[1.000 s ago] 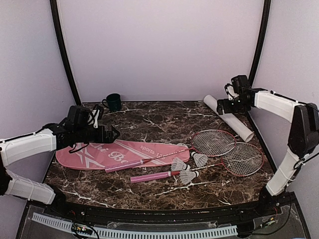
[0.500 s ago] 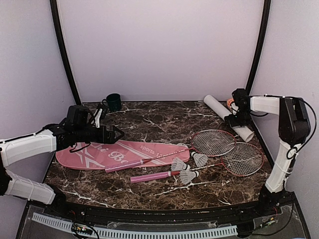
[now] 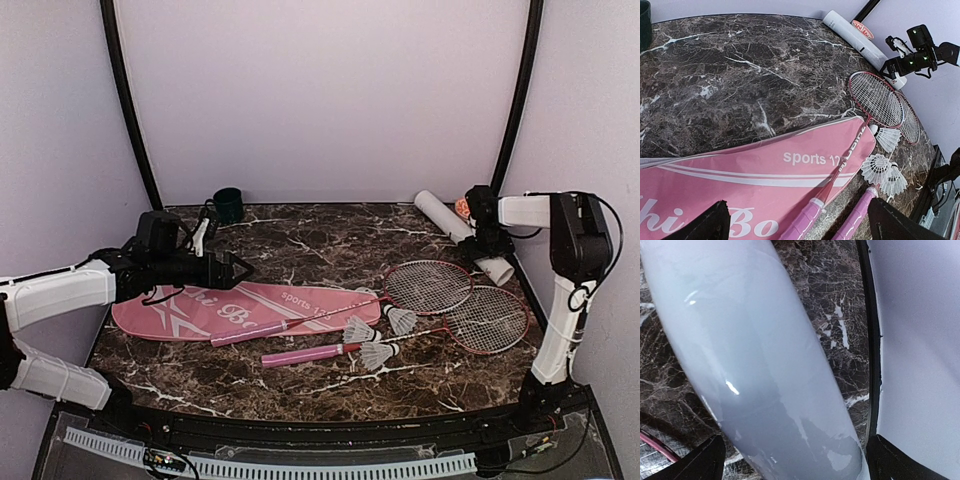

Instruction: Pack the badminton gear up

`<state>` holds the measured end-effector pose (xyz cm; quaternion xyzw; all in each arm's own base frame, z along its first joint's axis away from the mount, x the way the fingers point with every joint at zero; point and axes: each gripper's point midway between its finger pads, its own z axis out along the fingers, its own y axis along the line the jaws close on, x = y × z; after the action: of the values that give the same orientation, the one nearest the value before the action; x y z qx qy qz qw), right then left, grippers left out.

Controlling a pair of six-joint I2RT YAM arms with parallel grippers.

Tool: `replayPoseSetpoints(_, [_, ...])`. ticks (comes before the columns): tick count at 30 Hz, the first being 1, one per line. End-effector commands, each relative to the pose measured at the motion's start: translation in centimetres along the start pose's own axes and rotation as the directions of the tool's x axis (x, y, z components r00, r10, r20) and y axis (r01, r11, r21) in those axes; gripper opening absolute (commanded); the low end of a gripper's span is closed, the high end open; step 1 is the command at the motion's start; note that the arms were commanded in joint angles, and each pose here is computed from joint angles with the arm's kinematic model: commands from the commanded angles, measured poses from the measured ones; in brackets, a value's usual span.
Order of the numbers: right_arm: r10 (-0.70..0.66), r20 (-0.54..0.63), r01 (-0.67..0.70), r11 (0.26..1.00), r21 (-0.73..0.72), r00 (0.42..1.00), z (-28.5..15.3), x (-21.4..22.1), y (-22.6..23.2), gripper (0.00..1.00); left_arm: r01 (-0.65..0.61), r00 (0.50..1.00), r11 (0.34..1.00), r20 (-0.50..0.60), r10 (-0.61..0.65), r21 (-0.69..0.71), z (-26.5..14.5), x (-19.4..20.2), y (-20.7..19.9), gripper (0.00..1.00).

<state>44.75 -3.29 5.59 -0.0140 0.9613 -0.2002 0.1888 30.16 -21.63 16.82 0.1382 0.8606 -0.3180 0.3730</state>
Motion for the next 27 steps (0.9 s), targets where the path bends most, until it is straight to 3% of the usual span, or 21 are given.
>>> replayPoseSetpoints(1, [-0.006,-0.038,0.008,0.999,0.052,0.999,1.3,0.2,-0.9,0.99,-0.028,0.999,0.999,0.037,0.027,0.046,0.0,-1.2,-1.1,0.99])
replayPoseSetpoints(11, [-0.058,-0.002,0.058,0.994,-0.088,0.998,0.9,-0.2,2.1,0.73,-0.036,0.998,0.999,0.044,0.034,0.039,0.0,-1.3,-1.0,0.99])
replayPoseSetpoints(20, [-0.202,0.119,0.216,0.969,-0.118,0.972,-1.9,-1.7,6.4,0.64,-0.032,0.998,0.998,0.052,0.03,0.044,0.1,-1.4,-1.0,0.99])
replayPoseSetpoints(27, [-0.179,0.217,0.209,0.97,-0.123,0.96,-5.5,-4.5,6.9,0.55,-0.022,0.997,1.0,0.073,0.02,0.021,-0.2,-1.8,-0.7,0.99])
